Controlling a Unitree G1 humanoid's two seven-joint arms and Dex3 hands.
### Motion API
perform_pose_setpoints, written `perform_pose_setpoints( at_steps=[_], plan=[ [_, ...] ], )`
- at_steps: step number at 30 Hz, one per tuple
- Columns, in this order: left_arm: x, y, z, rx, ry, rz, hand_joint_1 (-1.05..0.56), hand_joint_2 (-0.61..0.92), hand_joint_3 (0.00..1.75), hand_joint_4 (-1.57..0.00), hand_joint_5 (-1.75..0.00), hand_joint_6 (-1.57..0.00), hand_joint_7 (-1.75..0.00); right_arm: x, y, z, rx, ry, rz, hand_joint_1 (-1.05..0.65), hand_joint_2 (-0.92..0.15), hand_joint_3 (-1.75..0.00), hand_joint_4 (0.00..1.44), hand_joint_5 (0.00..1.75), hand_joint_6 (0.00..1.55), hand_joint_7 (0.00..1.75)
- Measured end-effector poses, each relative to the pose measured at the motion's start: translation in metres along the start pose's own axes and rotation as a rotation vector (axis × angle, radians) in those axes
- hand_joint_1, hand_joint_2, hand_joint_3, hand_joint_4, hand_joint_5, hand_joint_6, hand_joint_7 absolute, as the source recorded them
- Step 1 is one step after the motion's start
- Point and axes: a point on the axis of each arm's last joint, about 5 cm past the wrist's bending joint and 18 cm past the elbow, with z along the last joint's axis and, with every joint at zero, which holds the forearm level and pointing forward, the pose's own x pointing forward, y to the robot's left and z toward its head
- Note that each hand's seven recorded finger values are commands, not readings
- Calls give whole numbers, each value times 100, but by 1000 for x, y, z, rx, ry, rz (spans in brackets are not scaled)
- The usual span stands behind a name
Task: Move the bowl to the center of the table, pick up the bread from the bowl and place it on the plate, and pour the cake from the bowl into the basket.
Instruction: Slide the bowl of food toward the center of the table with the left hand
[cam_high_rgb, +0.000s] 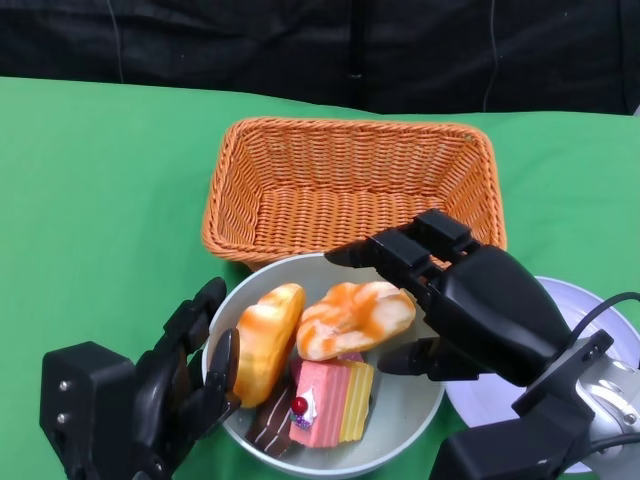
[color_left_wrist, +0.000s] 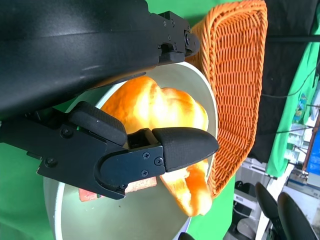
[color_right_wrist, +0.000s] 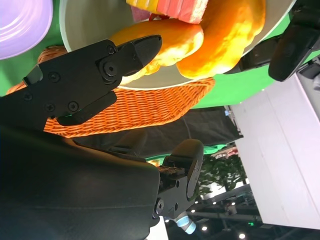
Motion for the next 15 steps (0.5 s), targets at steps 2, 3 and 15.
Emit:
perform_pose_setpoints(
  at_steps=[2, 3, 15],
  plan=[
    [0, 0, 0, 0, 0, -2, -92, 92, 73, -4, -3, 0, 0, 0, 0, 0, -4, -2, 0, -23, -67, 0, 0, 90, 0, 80],
    [0, 0, 0, 0, 0, -2, -92, 92, 73, -4, -3, 0, 0, 0, 0, 0, -5, -2, 1, -22, -67, 0, 0, 90, 0, 80],
    [0, 0, -1, -1, 2, -11, -93, 92, 73, -2, -3, 0, 0, 0, 2, 1, -3, -1, 14, -21, -68, 0, 0, 89, 0, 80]
  ],
)
